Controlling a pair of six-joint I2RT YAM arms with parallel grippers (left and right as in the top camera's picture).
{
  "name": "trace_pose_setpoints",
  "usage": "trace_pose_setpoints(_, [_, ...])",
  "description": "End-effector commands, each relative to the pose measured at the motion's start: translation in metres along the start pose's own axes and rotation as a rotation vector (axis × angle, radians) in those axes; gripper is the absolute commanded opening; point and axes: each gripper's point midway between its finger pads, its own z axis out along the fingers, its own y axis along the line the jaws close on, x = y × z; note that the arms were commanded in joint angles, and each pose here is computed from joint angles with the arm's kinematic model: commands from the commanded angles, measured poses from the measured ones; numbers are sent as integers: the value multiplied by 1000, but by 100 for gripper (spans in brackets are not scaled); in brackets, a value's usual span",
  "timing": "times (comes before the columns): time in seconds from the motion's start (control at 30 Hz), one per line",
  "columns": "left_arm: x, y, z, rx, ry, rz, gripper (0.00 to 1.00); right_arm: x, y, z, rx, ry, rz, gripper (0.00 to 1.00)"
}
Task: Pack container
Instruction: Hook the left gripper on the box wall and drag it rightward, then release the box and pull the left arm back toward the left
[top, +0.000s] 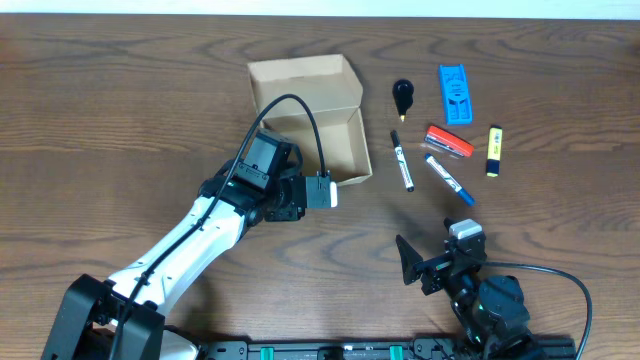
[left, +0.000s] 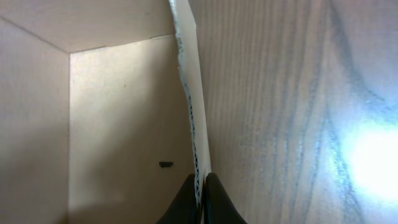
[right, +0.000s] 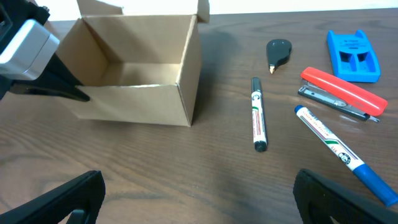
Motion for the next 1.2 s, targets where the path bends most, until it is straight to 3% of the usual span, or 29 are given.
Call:
trace_pose_setpoints(0.0, [-15,4,-8,4,-61,42,5,1,0,0,-1,-2,-13,99])
trace_pose_setpoints(0.8, [-29,5,-31,64,-248,-24,5,1,0,0,-1,-2,-13,99])
trace_pose_setpoints(0.83, [-29,5,-31,63,-248,-24,9,1,0,0,-1,-2,-13,99])
trace_pose_setpoints(0.87, [-28,6,-31,59,-242,-30,34,1,0,0,-1,-2,-12,99])
trace_pose_setpoints(0.9, [-27,8,-31,53,-234,-51,79,1,0,0,-1,-2,-13,99])
trace_pose_setpoints(0.93, [-26,9,-31,48,-230,-71,95,1,0,0,-1,-2,-12,99])
trace_pose_setpoints(1.17, [-45,23,-65,-29,-288,-184,95,1,0,0,-1,-2,-12,99])
